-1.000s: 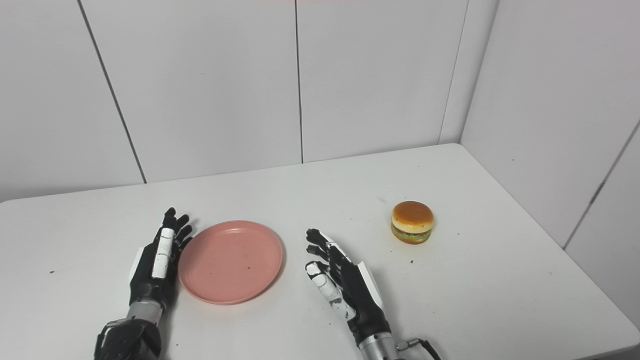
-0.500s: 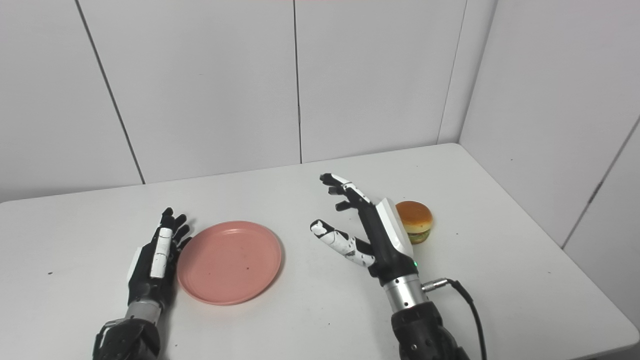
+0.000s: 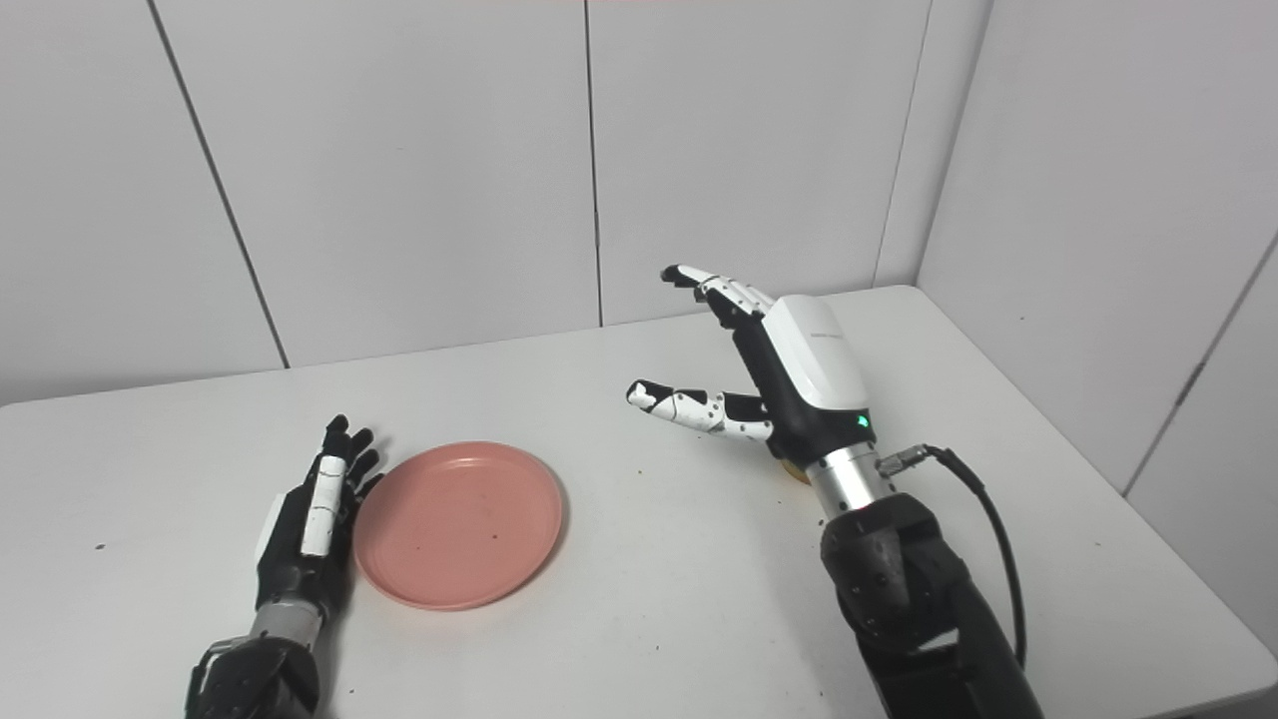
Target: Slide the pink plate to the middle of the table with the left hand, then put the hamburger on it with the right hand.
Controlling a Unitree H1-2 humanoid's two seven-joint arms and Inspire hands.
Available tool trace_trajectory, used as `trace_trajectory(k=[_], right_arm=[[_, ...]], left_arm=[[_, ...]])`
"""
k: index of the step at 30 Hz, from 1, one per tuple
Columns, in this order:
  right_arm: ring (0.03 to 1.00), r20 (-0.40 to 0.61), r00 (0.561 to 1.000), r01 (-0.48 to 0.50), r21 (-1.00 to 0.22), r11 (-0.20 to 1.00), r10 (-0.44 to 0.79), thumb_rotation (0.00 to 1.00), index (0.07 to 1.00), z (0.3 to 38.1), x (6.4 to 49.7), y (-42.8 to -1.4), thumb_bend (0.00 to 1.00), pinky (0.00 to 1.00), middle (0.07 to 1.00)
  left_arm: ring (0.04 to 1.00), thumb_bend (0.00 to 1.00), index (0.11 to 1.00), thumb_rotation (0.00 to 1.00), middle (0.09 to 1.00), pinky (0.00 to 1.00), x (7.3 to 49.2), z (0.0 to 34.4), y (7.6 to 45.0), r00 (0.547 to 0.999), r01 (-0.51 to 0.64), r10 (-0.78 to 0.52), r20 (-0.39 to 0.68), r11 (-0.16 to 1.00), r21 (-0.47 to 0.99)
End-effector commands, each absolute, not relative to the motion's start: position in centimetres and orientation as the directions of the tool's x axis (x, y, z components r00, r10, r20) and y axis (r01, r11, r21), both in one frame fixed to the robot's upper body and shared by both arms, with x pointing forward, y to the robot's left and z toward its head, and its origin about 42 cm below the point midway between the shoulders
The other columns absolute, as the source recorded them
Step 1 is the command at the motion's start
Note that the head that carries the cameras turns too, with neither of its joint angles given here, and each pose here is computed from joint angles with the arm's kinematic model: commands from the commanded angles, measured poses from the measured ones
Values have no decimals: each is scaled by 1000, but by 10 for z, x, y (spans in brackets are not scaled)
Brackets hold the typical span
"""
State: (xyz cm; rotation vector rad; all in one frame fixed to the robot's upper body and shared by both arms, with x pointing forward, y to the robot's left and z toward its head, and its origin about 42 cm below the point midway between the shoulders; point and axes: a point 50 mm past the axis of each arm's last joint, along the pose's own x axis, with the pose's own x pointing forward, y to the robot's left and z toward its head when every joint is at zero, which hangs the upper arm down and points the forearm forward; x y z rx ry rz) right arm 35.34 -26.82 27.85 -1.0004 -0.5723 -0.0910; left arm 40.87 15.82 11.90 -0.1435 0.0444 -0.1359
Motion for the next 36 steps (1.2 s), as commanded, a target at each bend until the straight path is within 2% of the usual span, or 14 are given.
trace_trajectory(k=[1,4,9,14,20,25,36], right_arm=[[778,527,832,382,-773,507,176,954,784,296,362,-273,871,665,808],[771,510,841,386,-799,461,180,945,783,299,371,-278,875,657,805],[779,485,854,384,-832,401,188,914,775,303,383,-286,871,704,795],[775,441,878,383,-880,281,185,927,777,302,399,-292,870,716,788],[799,374,917,349,-921,174,140,928,773,295,414,-300,901,798,798],[823,346,932,331,-934,137,106,912,767,285,426,-309,894,862,800],[843,282,959,276,-955,107,41,902,764,264,438,-326,868,858,811]], left_arm=[[956,844,996,864,954,959,414,120,158,986,144,-153,-63,981,-132],[952,838,996,857,951,950,414,120,157,986,143,-152,-65,980,-137],[952,849,1000,862,956,964,413,119,155,985,148,-158,-65,980,-130],[951,846,1000,873,955,962,413,121,154,986,146,-154,-63,982,-121],[940,840,1000,871,953,915,414,121,155,987,143,-151,-57,982,-122],[941,855,1000,876,956,910,414,120,155,986,144,-152,-63,983,-118],[944,859,1000,875,951,955,412,120,154,985,150,-159,-65,981,-120]])
